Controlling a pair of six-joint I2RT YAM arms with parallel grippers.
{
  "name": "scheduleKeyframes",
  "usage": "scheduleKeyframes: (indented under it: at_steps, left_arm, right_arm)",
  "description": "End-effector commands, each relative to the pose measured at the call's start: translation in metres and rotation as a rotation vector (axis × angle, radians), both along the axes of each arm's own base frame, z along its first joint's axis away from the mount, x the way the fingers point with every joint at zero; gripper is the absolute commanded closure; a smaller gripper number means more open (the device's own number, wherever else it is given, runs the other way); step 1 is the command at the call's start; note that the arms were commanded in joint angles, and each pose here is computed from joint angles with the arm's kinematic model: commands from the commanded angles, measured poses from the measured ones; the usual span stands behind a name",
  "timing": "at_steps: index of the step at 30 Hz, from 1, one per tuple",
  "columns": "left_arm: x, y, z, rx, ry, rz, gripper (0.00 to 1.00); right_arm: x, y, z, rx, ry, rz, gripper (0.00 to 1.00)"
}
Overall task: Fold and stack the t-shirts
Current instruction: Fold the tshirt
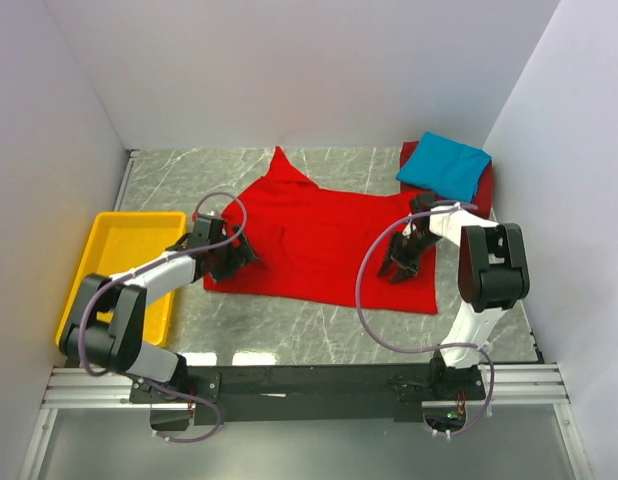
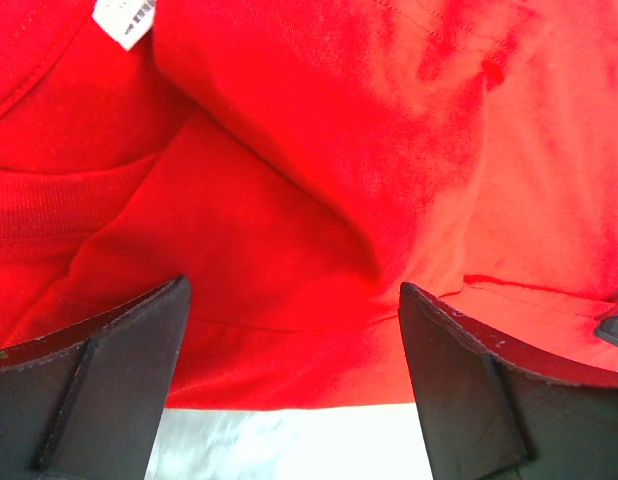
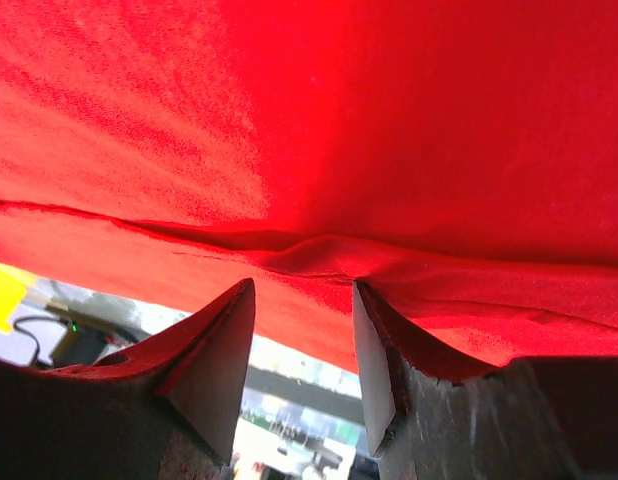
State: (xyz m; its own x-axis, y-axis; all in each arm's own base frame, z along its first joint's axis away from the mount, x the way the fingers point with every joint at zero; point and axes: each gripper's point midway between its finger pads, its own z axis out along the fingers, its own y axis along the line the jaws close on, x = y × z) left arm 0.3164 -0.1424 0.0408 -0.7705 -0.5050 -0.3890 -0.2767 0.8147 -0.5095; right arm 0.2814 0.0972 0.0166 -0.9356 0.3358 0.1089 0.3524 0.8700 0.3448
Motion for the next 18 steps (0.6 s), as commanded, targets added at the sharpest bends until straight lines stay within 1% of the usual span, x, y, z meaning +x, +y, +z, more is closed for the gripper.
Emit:
scheduleKeyframes:
  at_steps: [1,7,12,14,15,16,18]
  left_arm:
    - [-0.035,0.014,-0.013,0.067,0.098,0.037,0.09]
    - [-0.060,0.011,-0.001,0.062,0.108,0.043,0.09]
    - [-0.070,0.019,0.021,0.086,0.094,0.049,0.08]
    - [-0.068,0.018,0.038,0.079,0.070,0.046,0.08]
    - [-0.062,0.024,0.045,0.105,0.041,0.067,0.08]
    - [-0.052,0.021,0.062,0.098,-0.002,0.067,0.09]
    - [-0.037,0.020,0.075,0.115,-0.049,0.053,0.09]
  right_arm:
    - [-0.053,-0.018,-0.021,-0.099,0.155,0.034,0.48]
    - [-0.073,-0.015,-0.017,-0.080,0.179,0.047,0.48]
    - [-0.083,-0.012,-0.006,-0.069,0.170,0.063,0.48]
    - [-0.083,-0.012,-0.001,-0.065,0.160,0.068,0.48]
    - [-0.081,-0.012,0.002,-0.068,0.153,0.066,0.48]
    - [-0.077,-0.014,0.005,-0.076,0.138,0.068,0.48]
    - [-0.064,-0.013,0.014,-0.079,0.100,0.071,0.48]
